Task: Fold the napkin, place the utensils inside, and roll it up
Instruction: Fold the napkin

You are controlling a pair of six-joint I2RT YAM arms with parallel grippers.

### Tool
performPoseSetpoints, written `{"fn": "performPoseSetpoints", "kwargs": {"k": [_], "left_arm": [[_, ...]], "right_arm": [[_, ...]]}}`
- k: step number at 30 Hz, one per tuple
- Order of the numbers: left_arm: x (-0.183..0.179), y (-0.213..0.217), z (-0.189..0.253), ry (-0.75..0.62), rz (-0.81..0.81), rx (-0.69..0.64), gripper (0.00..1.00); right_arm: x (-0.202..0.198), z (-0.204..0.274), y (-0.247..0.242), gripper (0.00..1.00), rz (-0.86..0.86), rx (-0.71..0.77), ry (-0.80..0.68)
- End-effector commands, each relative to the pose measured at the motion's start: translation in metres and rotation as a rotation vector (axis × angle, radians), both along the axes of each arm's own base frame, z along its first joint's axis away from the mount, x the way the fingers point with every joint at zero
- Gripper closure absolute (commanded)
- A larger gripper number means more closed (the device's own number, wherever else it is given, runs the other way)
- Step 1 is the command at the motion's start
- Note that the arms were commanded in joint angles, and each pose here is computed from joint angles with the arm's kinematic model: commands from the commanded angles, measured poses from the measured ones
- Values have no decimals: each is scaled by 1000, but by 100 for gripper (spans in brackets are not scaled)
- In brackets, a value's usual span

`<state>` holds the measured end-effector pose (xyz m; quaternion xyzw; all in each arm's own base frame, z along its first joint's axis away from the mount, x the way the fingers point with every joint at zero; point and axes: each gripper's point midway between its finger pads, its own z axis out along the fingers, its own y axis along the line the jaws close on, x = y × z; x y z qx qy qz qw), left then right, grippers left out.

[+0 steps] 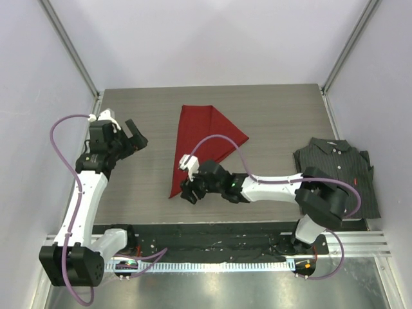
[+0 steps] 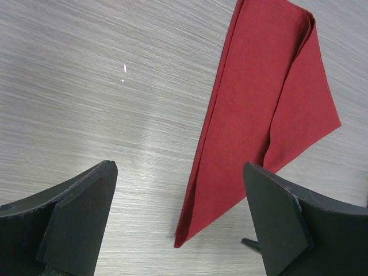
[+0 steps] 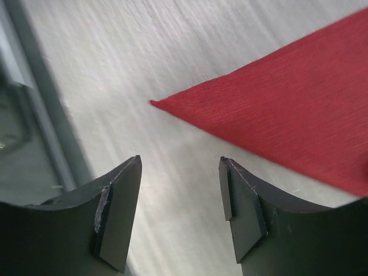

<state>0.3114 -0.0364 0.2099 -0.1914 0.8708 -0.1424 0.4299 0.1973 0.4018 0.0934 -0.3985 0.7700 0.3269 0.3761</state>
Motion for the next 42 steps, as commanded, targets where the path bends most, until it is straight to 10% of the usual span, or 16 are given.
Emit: {"fn": "performPoseSetpoints", "kwargs": {"k": [1, 19, 42], "left_arm": [[-5, 3, 11, -58, -35, 37, 2], [-7, 2, 12, -73, -74, 5, 0], [-5, -4, 8, -57, -99, -46, 0]], "right_arm": [[24, 9, 6, 36, 31, -97, -346], [6, -24, 59, 43, 159, -340, -805], [-5, -82, 68, 74, 341, -415, -741]]}}
